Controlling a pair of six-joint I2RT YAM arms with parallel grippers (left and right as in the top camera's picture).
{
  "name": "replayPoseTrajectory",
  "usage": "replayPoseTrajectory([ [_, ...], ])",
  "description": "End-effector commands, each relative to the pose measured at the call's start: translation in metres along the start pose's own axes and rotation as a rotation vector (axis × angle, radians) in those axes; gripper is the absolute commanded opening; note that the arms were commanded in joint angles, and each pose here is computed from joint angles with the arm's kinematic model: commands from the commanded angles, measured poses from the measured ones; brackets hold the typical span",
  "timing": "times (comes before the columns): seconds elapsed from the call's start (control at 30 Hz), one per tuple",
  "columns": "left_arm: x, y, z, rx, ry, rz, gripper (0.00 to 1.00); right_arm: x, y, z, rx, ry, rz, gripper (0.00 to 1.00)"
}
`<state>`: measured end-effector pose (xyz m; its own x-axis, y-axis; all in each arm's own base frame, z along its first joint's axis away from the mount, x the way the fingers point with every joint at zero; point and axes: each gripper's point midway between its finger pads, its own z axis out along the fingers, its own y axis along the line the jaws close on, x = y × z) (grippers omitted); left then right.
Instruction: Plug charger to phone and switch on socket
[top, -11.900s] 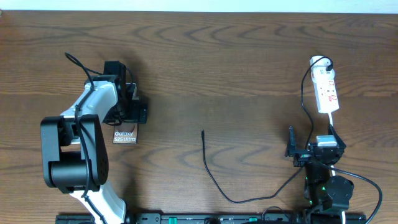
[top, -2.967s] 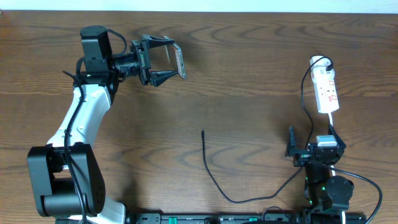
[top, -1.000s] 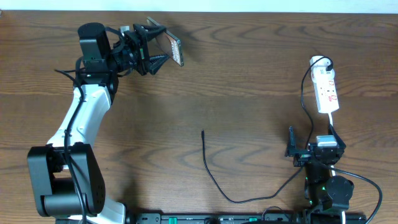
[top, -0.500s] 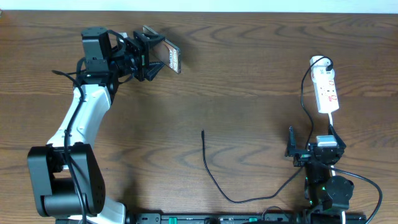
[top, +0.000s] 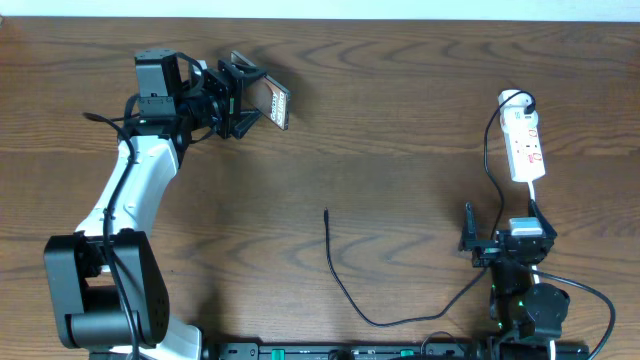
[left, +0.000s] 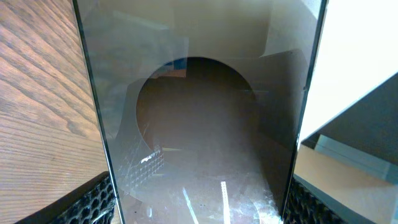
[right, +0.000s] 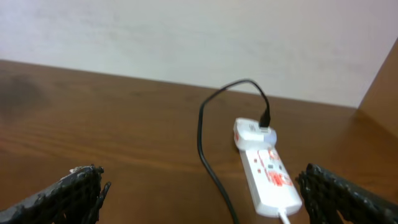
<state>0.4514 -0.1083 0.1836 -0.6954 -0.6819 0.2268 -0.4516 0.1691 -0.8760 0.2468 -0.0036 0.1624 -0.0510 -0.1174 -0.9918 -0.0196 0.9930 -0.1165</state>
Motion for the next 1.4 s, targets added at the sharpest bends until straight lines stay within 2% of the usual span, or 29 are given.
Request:
replayPoseTrajectory([
  [0.0,0.0,-0.018,-0.009,0.03,-0.028,0.066,0.07,-0.011,0.013,-0.001,-0.075,-0.048,-0.011,0.99],
  [0.23,0.002,-0.018,-0.006,0.025,-0.03,0.07,0.07,-0.05,0.028,-0.008,-0.187,-0.195,0.129,0.99],
  [0.5,0.005,-0.018,-0.004,0.021,-0.028,0.074,0.07,-0.101,0.038,-0.02,-0.285,-0.223,0.178,0.99],
  [0.7,0.003,-0.018,-0.003,0.017,-0.041,0.073,0.07,-0.137,0.048,-0.007,-0.382,-0.11,0.196,0.99],
  [0.97,-0.003,-0.016,-0.004,0.008,-0.075,0.069,0.08,-0.188,0.093,0.033,-0.79,0.046,0.362,0.99],
  [1.2,-0.002,-0.016,-0.003,0.009,-0.074,0.019,0.08,-0.194,0.123,0.065,-1.059,-0.037,0.289,0.99],
  [1.37,0.002,-0.017,0.0,0.007,-0.065,0.023,0.07,-0.177,0.141,0.086,-1.12,0.063,0.449,0.99],
])
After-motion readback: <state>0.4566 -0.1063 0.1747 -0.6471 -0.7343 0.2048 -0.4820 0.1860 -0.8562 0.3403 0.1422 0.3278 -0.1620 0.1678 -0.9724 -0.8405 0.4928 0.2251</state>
